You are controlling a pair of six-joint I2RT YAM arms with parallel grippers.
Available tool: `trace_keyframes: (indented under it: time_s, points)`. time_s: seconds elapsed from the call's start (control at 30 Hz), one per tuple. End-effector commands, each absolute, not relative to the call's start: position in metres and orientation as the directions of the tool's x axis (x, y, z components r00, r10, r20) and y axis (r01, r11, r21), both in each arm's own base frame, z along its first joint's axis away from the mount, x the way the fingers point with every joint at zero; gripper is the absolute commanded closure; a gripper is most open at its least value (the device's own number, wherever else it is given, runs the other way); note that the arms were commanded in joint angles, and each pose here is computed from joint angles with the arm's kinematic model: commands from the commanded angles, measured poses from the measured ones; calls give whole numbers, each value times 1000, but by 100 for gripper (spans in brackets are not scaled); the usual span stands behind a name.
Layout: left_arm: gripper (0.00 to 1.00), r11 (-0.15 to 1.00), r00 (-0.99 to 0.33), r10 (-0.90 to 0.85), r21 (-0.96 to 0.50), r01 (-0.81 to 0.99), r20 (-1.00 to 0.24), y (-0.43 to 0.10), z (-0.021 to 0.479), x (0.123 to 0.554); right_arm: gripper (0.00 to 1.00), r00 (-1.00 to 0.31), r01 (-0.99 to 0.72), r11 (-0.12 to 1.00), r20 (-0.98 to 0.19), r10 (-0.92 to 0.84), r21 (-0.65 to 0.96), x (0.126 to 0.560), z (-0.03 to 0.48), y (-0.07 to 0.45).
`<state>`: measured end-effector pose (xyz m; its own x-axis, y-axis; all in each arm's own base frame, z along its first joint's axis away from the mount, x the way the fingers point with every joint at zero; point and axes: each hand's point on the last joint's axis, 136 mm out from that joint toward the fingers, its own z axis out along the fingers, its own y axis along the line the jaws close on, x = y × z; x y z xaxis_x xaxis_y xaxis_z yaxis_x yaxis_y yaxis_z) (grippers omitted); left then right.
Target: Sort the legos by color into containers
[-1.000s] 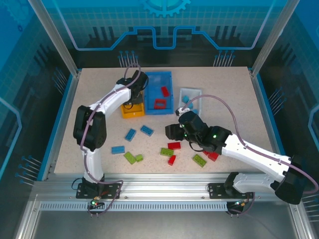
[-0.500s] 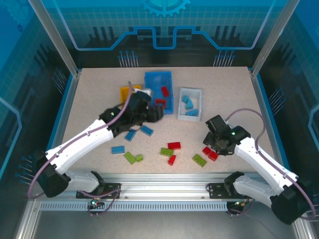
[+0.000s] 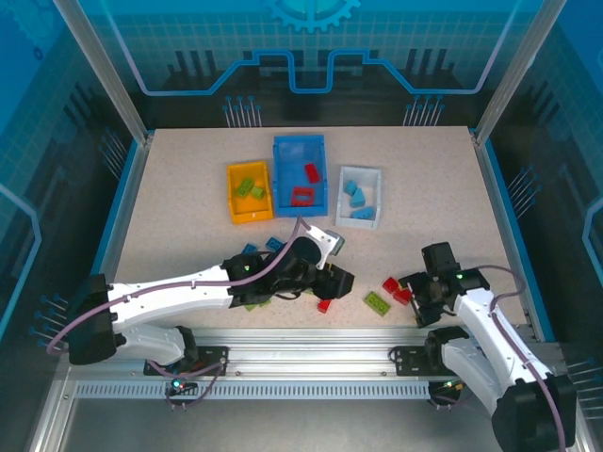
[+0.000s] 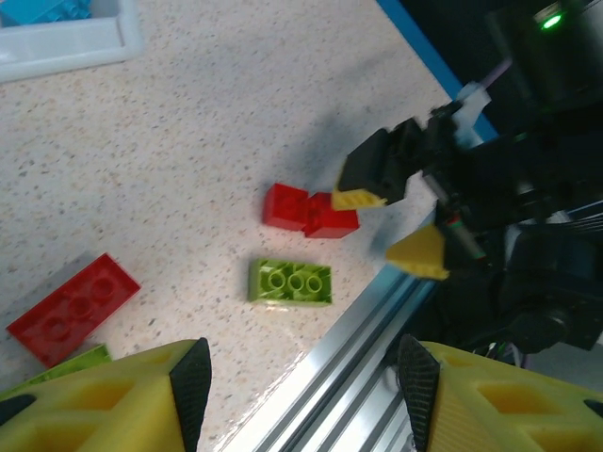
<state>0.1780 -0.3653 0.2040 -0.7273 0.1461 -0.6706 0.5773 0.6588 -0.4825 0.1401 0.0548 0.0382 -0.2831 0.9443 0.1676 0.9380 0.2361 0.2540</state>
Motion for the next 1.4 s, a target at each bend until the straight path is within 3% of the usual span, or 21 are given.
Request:
trace_keyframes:
  time_s: [0.0,0.13,0.47,1.0,1.17,1.27,1.37]
  points:
    - [41,623,-708,138,-495,605,-693,-380,213,176,19,-35,958,-61,326,945,281,153,38,69]
    - [41,625,-706,145,-489,609,-693,-381,213,174,11,53,935,-166,338,940,315,161,41,63]
    - [41,622,-708,156,-488,612,-689,-382,211,172,12,100,907,-237,368,924,348,178,43,62]
    - [40,567,-680,105,-518,641,-726,-378,235,166,51,160,916,-265,332,930,301,188,17,52]
    - [39,565,-678,87,-525,637,-730,-376,241,166,56,144,925,-242,317,938,295,188,11,51]
    - [38,574,-680,74,-527,627,-729,-373,244,169,66,122,920,-226,313,942,321,192,12,51]
    - [38,616,-692,50,-522,589,-720,-362,245,178,71,38,906,-132,233,972,402,204,33,42]
